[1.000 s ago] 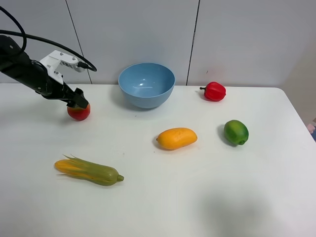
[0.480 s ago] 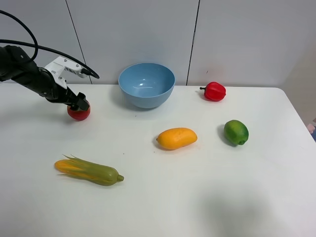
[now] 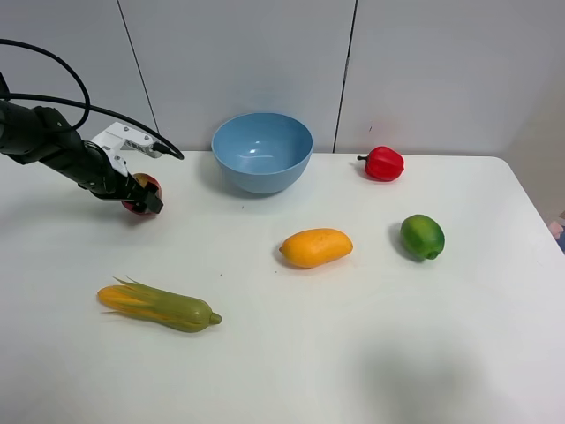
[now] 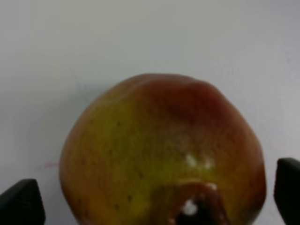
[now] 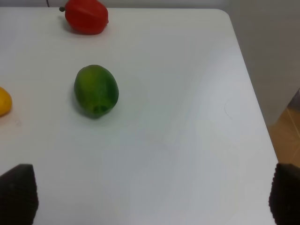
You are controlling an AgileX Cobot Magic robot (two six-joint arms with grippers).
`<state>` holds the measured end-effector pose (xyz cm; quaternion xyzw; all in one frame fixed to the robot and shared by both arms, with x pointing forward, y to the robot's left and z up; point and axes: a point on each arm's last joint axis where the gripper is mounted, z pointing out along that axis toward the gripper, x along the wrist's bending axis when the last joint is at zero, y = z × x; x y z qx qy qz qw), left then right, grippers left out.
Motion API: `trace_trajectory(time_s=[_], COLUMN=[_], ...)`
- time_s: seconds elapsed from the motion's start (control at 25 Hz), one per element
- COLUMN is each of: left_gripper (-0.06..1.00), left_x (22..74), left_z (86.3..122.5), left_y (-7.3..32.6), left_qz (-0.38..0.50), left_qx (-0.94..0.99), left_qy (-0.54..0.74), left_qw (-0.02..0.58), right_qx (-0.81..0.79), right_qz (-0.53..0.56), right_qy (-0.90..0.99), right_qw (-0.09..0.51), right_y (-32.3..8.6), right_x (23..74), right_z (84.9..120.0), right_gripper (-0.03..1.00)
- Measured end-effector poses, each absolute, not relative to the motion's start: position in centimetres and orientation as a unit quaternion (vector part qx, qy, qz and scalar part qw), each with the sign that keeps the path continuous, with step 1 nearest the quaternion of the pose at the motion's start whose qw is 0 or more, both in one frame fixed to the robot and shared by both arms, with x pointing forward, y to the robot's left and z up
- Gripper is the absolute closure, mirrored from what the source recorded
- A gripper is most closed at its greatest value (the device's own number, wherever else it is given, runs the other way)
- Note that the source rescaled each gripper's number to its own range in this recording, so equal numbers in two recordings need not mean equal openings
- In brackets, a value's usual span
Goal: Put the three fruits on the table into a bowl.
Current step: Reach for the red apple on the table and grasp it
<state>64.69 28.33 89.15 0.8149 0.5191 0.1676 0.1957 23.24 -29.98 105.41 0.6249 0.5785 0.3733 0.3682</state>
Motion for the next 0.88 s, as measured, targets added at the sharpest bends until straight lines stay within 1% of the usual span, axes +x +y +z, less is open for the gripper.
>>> trace_trajectory(time_s=[0.28, 0.48, 0.6, 0.64, 0.68, 0.72, 0.76, 0.88], left_gripper=[-0.06, -0.06, -0.05, 0.04, 0.25, 0.53, 0.94, 0.92], left_x=[66.6, 66.8, 66.8, 66.8, 66.8, 66.8, 66.8, 66.6], left_z=[89.1, 87.5, 87.4, 87.4, 87.4, 87.4, 87.4, 87.6], left_y=[27.6, 27.2, 27.2, 27.2, 27.2, 27.2, 27.2, 27.0], left_qz=[0.177, 0.153, 0.152, 0.151, 0.151, 0.151, 0.15, 0.141], left_qx=[0.815, 0.82, 0.821, 0.821, 0.821, 0.821, 0.821, 0.825], left_qy=[0.512, 0.514, 0.514, 0.514, 0.514, 0.514, 0.514, 0.51], left_qw=[0.207, 0.2, 0.199, 0.199, 0.199, 0.199, 0.199, 0.198], right_qx=[0.625, 0.625, 0.625, 0.625, 0.625, 0.625, 0.625, 0.625], right_qz=[0.373, 0.373, 0.373, 0.373, 0.373, 0.373, 0.373, 0.373], right_qy=[0.578, 0.578, 0.578, 0.578, 0.578, 0.578, 0.578, 0.578], right_qw=[0.368, 0.368, 0.368, 0.368, 0.368, 0.368, 0.368, 0.368], right_y=[-30.0, -30.0, -30.0, -30.0, -30.0, -30.0, -30.0, -30.0], right_x=[23.2, 23.2, 23.2, 23.2, 23.2, 23.2, 23.2, 23.2], right_z=[105.4, 105.4, 105.4, 105.4, 105.4, 105.4, 105.4, 105.4], right_gripper=[-0.03, -0.03, -0.03, -0.03, -0.03, -0.03, -0.03, -0.03])
